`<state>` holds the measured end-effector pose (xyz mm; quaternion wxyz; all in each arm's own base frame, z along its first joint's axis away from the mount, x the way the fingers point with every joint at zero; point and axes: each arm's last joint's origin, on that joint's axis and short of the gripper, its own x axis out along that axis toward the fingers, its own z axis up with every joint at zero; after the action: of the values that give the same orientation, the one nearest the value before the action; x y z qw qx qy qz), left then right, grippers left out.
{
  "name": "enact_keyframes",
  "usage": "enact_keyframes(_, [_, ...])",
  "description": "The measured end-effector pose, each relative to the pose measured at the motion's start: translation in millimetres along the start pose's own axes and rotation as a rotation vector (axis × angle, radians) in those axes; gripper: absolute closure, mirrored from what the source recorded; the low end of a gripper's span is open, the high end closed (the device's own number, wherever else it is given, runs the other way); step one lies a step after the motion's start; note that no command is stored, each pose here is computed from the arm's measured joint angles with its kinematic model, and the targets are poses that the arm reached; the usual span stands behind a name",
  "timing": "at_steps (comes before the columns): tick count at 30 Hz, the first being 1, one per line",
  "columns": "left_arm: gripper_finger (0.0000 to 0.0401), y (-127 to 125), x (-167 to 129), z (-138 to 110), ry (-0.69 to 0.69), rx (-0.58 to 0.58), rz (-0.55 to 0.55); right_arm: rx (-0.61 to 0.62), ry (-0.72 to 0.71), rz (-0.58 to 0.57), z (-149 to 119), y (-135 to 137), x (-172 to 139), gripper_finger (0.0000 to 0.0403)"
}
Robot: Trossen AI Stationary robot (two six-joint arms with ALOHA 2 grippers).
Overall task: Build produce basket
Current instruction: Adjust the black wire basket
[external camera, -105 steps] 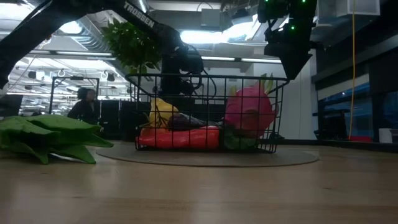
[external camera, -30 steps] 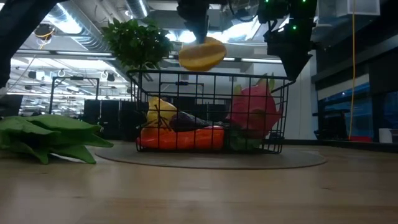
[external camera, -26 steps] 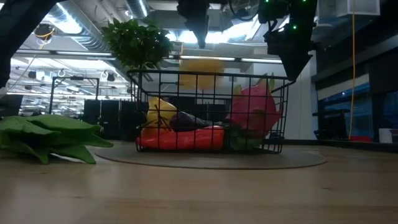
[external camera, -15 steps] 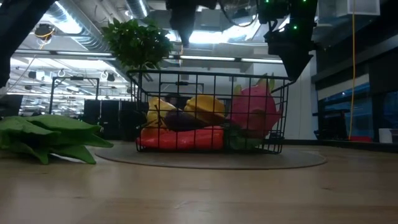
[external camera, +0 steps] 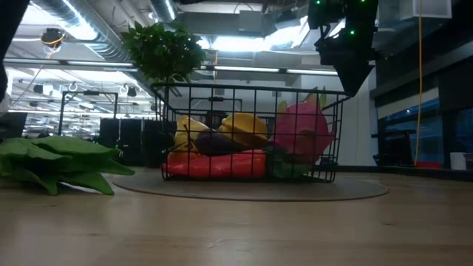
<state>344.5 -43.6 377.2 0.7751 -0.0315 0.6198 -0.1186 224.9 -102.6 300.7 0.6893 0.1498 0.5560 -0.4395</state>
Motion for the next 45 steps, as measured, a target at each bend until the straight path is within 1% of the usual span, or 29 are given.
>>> enact_keyframes(6, [0.0266,-19.0,44.0,-15.6,0.174,0.108,-0.016,0.003,0.008,0.017,-0.2,0.5,0.0,0.0352])
enact_keyframes(8, [0.0266,-20.7,59.1,-16.1,0.184,0.129,-0.020,0.003,0.020,0.041,-0.6,1.2,0.0,0.0352])
enact_keyframes(10, [0.0266,-18.8,74.9,-13.2,0.148,0.137,-0.020,0.004,0.033,0.065,-0.9,1.9,-0.1,0.0352])
enact_keyframes(12, [0.0266,-15.7,91.1,-13.8,0.142,0.138,-0.019,0.003,0.038,0.077,-1.1,2.3,-0.1,0.0352])
enact_keyframes(15, [0.0266,-10.8,110.2,-19.8,0.173,0.128,-0.015,-0.015,0.038,0.078,-1.0,2.2,-0.1,0.0352])
enact_keyframes(18, [0.0266,-4.2,124.7,-25.6,0.197,0.104,-0.011,-0.048,0.038,0.080,-0.9,1.9,0.1,0.0352])
enact_keyframes(20, [0.0266,-0.1,131.6,-27.6,0.197,0.074,-0.006,-0.043,0.049,0.104,-1.2,2.6,0.0,0.0352])
enact_keyframes(23, [0.0266,2.8,135.3,-28.7,0.197,0.055,0.027,-0.009,0.059,0.125,-1.4,3.4,-0.1,0.0352])
enact_keyframes(27, [0.0266,5.6,135.9,-28.2,0.188,0.067,0.132,0.011,0.058,0.127,-1.9,4.6,-0.8,0.0352])
enact_keyframes(32, [0.0266,12.5,135.1,-24.9,0.156,0.051,0.180,0.018,0.058,0.130,-2.6,6.2,-1.6,0.0352])
enact_keyframes(35, [0.0266,13.1,135.0,-24.8,0.153,0.011,0.172,0.017,0.066,0.145,-2.8,6.6,-1.6,0.0352])
enact_keyframes(38, [0.0266,9.3,134.6,-24.8,0.153,-0.029,0.125,0.016,0.066,0.145,-2.8,6.5,-1.6,0.0352])
enact_keyframes(42, [0.0266,-5.9,122.6,-20.7,0.122,-0.020,0.048,0.014,0.066,0.145,-2.9,6.4,-1.7,0.0352])
enact_keyframes(45, [0.0266,-18.2,108.8,-23.3,0.180,-0.023,0.052,0.014,0.066,0.143,-2.9,6.3,-1.7,0.0352])
